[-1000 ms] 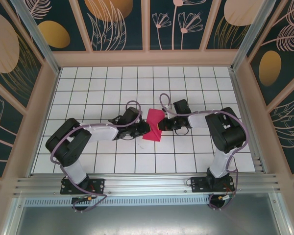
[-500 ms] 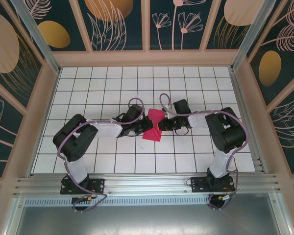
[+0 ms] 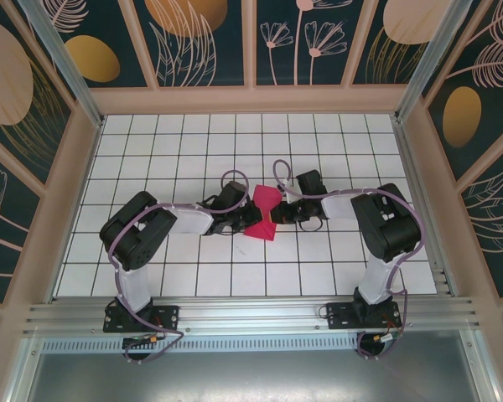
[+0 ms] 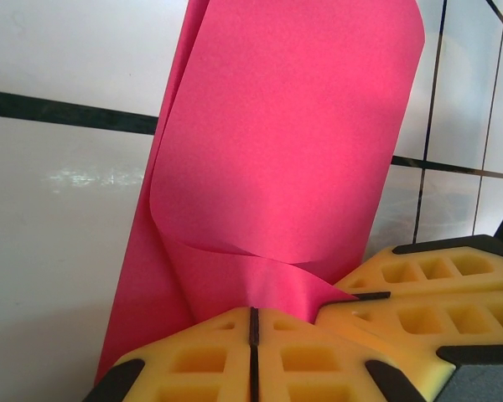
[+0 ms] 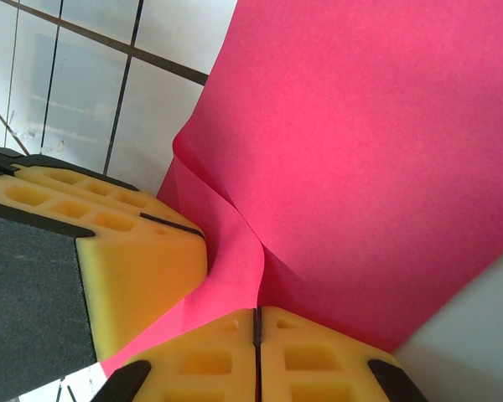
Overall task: Fold a paper plane with a square sheet of paper (pick it up from the middle)
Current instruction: Fold the triangle a second time at the center of the table.
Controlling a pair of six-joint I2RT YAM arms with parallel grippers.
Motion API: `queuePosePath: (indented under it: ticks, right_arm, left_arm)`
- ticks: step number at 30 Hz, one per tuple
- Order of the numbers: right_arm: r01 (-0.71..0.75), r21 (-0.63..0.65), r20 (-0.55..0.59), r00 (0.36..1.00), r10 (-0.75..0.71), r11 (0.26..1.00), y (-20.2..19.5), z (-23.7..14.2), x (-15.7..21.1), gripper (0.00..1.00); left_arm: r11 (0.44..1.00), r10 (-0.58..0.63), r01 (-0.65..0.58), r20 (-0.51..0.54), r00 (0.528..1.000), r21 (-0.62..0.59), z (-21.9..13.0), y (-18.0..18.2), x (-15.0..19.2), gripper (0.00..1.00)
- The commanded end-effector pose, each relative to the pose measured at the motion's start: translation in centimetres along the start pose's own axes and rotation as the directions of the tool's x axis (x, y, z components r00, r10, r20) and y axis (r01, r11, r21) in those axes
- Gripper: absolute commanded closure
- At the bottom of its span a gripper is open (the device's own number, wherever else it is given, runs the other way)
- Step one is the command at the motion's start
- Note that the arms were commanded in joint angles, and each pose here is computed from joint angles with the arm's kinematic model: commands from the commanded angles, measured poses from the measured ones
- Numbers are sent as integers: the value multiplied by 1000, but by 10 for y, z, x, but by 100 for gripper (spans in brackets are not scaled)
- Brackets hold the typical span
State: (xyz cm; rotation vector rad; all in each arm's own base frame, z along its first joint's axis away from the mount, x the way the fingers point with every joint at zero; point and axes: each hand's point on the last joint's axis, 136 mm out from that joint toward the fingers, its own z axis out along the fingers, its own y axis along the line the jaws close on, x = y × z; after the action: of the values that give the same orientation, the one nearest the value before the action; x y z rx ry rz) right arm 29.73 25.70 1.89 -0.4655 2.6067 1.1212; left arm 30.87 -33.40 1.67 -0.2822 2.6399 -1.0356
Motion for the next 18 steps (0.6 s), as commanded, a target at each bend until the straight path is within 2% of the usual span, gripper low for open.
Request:
queuePosePath:
  ticks: [1,11,18]
  right_arm:
    - [-21,62,-19,1000,22,998,-20,6,9,91]
    - [-15,56,-19,1000,16,998,-18,5,7,91]
    - [-14,58,-19,1000,15,998,-18,5,7,91]
  left_arm:
    - [1000,-2,2,12,1000,-13,-1,3,-1,88]
    - [997,35,-42,107,994,64,-23,-41,-29,81]
    - [1000,15,-17,78,997,26,-3,-25,-25,80]
